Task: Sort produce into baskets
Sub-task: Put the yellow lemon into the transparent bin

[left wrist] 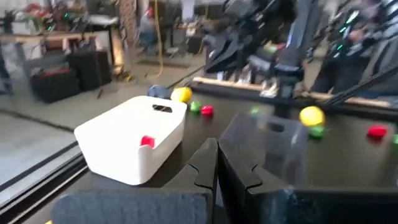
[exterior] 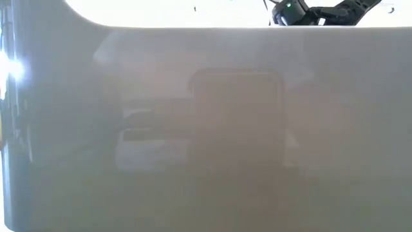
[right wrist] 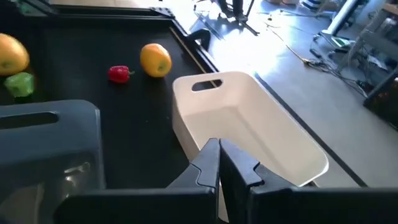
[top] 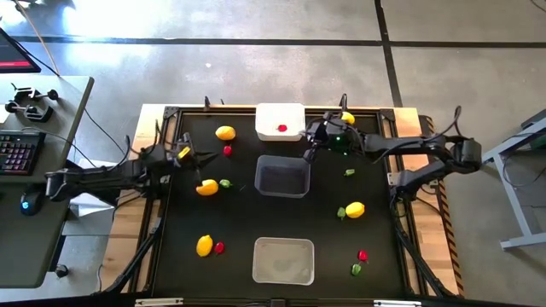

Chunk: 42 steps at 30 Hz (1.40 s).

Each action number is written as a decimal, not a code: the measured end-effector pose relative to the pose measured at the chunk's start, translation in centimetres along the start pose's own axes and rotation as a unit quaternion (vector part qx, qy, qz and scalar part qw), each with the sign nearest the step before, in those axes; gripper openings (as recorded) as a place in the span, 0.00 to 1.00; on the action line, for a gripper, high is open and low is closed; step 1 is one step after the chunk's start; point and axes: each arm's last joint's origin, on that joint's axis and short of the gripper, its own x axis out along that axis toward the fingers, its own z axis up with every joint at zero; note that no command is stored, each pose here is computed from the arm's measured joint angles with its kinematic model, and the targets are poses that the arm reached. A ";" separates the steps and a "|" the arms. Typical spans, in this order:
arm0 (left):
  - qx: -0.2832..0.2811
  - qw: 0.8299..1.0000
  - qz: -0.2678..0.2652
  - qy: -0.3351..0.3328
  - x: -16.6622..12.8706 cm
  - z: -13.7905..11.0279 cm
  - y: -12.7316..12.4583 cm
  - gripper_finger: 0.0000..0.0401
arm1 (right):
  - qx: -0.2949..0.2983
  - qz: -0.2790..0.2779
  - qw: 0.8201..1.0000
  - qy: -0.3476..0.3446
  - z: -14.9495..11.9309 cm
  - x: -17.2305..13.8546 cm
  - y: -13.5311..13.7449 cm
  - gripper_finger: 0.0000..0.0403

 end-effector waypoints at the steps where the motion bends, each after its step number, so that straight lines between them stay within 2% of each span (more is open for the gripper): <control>1: 0.004 1.000 0.000 0.013 0.4 0.3 0.1 0.00 | -0.003 0.003 1.000 -0.002 0.2 -0.3 -0.1 0.00; 5: 0.014 0.996 -0.006 0.088 2.3 1.6 0.5 0.00 | -0.015 0.010 1.000 -0.018 0.8 -1.2 -0.3 0.00; 8: 0.031 0.986 0.003 0.161 3.8 2.8 1.2 0.00 | -0.023 0.009 0.999 -0.026 1.1 -1.5 -0.4 0.00; 11: 0.050 0.972 0.014 0.230 5.6 4.4 2.4 0.00 | -0.035 0.013 0.999 -0.030 1.2 -1.7 -0.4 0.00; 15: 0.060 0.945 -0.011 0.321 8.0 6.7 4.2 0.00 | -0.048 0.028 0.998 -0.034 1.2 -1.7 -0.3 0.00; 19: 0.073 0.904 -0.043 0.419 10.6 8.1 5.8 0.00 | -0.053 0.030 0.998 -0.035 1.2 -1.7 -0.3 0.00; 24: 0.108 0.834 -0.081 0.535 13.5 8.4 7.4 0.00 | -0.052 0.029 0.997 -0.038 1.3 -1.7 -0.4 0.00; 27: 0.135 0.790 -0.085 0.592 15.1 7.9 8.3 0.00 | -0.052 0.028 0.997 -0.039 1.3 -1.7 -0.4 0.00; 31: 0.171 0.754 -0.075 0.630 16.8 6.5 9.3 0.01 | -0.052 0.028 0.997 -0.039 1.3 -1.7 -0.4 0.00; 34: 0.204 0.721 -0.059 0.660 17.6 5.3 9.8 0.04 | -0.052 0.028 0.997 -0.039 1.3 -1.7 -0.4 0.00; 36: 0.214 0.705 -0.054 0.673 17.9 4.5 10.0 0.09 | -0.052 0.029 0.998 -0.039 1.3 -1.7 -0.4 0.00; 38: 0.216 0.698 -0.052 0.681 18.2 4.0 10.1 0.16 | -0.050 0.029 0.998 -0.039 1.3 -1.7 -0.4 0.00; 42: 0.207 0.693 -0.045 0.689 18.6 3.3 10.2 0.31 | -0.050 0.028 0.998 -0.038 1.3 -1.7 -0.4 0.00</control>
